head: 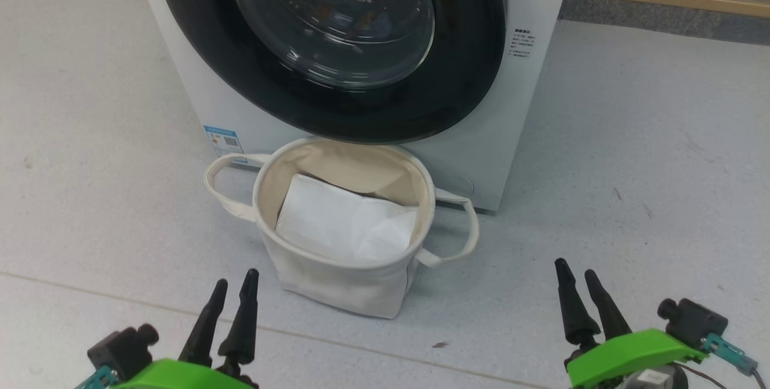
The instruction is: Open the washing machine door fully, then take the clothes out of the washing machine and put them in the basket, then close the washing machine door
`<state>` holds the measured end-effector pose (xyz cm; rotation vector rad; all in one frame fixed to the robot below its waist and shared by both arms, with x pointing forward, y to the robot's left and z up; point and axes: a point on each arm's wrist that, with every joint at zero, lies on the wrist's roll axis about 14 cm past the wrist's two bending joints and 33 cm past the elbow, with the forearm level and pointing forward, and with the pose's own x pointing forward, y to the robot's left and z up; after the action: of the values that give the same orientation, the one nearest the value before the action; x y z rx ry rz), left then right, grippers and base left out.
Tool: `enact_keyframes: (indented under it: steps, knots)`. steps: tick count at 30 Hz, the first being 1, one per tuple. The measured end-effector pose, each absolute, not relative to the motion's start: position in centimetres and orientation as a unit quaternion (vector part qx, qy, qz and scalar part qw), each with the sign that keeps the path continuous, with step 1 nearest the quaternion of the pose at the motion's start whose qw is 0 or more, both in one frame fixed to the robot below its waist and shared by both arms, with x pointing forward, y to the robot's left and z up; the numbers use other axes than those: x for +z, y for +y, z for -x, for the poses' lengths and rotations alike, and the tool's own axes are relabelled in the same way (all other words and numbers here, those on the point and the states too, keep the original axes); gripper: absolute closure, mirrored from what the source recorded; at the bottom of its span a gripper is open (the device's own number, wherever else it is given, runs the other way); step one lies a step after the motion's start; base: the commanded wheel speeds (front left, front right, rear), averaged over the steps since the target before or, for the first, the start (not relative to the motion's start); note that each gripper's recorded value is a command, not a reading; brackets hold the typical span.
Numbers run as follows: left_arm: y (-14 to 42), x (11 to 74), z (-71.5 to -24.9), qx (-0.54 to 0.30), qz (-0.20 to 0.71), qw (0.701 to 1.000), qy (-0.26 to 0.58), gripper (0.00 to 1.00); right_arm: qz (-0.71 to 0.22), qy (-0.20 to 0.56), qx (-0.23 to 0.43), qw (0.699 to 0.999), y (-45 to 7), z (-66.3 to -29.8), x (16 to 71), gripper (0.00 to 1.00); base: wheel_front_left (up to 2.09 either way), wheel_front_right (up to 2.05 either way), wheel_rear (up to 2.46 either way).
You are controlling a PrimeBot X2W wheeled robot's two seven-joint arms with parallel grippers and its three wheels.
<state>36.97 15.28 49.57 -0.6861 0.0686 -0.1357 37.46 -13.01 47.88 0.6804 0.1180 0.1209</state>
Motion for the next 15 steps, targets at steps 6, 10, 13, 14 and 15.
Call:
enact_keyframes:
  steps: [6,10,13,14,15]
  knots:
    - [15.2,49.9,-36.9,-0.073,0.303,0.950,0.024,0.00,-0.300,0.049,0.074,0.950,-12.3,-37.6,48.3,0.00,0.00,0.00,0.00]
    - [15.2,50.1,-36.9,-0.078,0.280,0.957,0.018,0.00,-0.278,0.038,0.084,0.956,-12.0,-37.8,48.9,0.00,0.00,0.00,0.00]
    - [15.0,50.1,-36.8,-0.083,0.264,0.961,0.016,0.00,-0.262,0.031,0.088,0.961,-11.8,-37.8,49.1,0.00,0.00,0.00,0.00]
    - [15.0,50.1,-36.8,-0.084,0.259,0.962,0.016,0.00,-0.256,0.028,0.089,0.962,-11.8,-37.8,49.2,0.00,0.00,0.00,0.00]
    - [15.0,50.1,-36.8,-0.085,0.253,0.964,0.014,0.00,-0.250,0.027,0.091,0.964,-11.8,-37.8,49.3,0.00,0.00,0.00,0.00]
